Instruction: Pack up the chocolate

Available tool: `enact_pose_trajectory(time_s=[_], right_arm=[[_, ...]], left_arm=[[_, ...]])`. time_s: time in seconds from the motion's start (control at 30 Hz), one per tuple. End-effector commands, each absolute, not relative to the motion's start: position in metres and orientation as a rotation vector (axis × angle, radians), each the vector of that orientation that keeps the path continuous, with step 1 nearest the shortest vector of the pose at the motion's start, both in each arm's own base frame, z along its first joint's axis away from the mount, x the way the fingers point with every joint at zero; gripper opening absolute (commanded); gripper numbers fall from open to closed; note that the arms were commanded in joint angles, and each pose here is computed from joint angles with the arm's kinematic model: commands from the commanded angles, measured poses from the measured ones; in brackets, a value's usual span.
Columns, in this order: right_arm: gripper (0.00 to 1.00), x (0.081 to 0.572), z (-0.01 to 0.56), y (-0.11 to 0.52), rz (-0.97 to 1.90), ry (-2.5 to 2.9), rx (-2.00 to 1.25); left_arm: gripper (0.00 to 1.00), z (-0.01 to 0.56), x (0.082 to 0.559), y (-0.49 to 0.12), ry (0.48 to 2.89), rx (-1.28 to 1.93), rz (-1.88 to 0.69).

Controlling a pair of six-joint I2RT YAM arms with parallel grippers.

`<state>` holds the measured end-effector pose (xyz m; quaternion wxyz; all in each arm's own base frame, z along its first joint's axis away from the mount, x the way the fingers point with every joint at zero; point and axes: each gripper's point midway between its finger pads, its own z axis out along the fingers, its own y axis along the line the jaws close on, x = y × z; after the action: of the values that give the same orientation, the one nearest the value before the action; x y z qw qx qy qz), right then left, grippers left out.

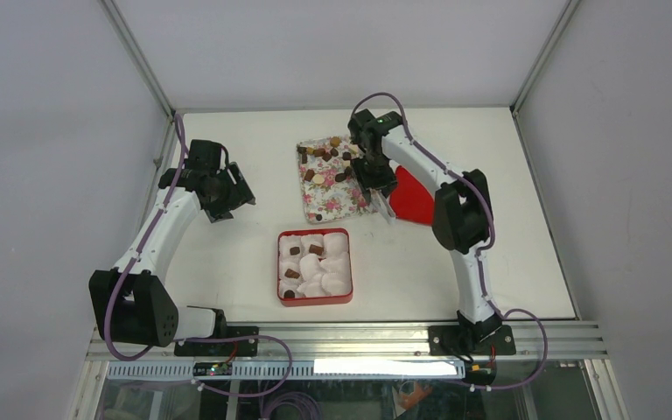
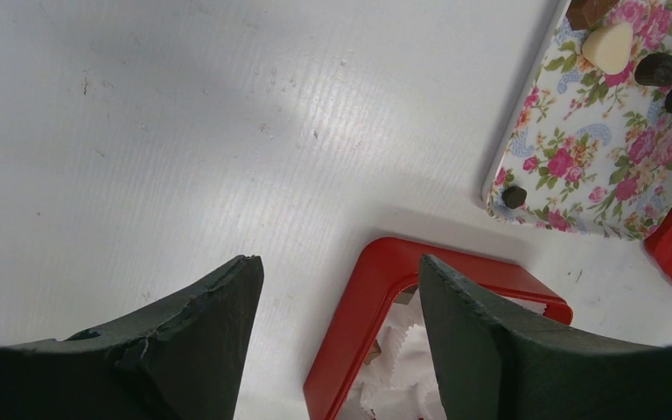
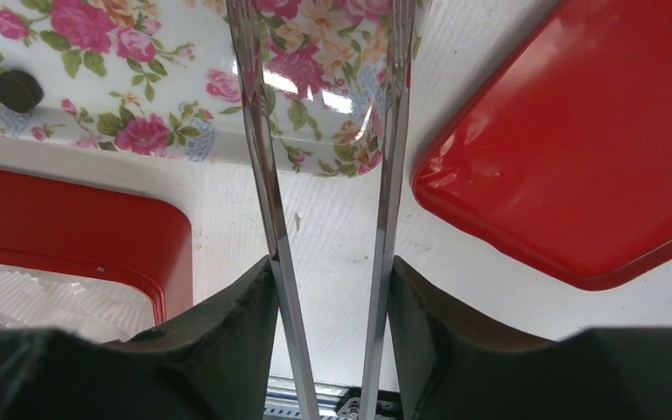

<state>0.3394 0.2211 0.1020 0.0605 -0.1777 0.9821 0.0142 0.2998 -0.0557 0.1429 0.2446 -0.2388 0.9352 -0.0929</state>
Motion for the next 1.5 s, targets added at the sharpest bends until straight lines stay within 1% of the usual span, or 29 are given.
enact_pose_trajectory(time_s=[0.0,0.27,0.6,0.67,0.77,0.83,0.93,1.13,1.3,1.47], right_arm=[[0.5,0.355,0.111,0.225,0.065,2.921,-0.538],[0.51,0.363,0.091,0.225,0.03,2.952,-0.549],[0.5,0.375,0.085,0.229,0.067,2.948,-0.532],[0.46,0.376,0.086,0.229,0.073,2.94,-0.53],[0.34,0.376,0.089,0.229,0.082,2.924,-0.526],[0.25,0.372,0.092,0.235,0.142,2.925,-0.533],[0.16,0.366,0.099,0.236,0.18,2.913,-0.534],[0.12,0.346,0.132,0.233,0.267,2.875,-0.52],[0.11,0.309,0.151,0.232,0.343,2.868,-0.56],[0.1,0.258,0.168,0.244,0.438,2.857,-0.679]], left_arm=[[0.68,0.165,0.308,-0.055,2.479,-0.627,-0.28],[0.68,0.162,0.308,-0.054,2.49,-0.627,-0.268],[0.68,0.161,0.308,-0.053,2.489,-0.629,-0.259],[0.68,0.162,0.309,-0.053,2.487,-0.629,-0.26],[0.68,0.161,0.309,-0.053,2.49,-0.63,-0.261],[0.68,0.161,0.308,-0.053,2.491,-0.629,-0.261],[0.68,0.162,0.308,-0.051,2.485,-0.626,-0.246],[0.68,0.164,0.309,-0.05,2.48,-0.626,-0.245],[0.68,0.166,0.311,-0.048,2.47,-0.626,-0.228],[0.68,0.167,0.313,-0.047,2.467,-0.625,-0.225]])
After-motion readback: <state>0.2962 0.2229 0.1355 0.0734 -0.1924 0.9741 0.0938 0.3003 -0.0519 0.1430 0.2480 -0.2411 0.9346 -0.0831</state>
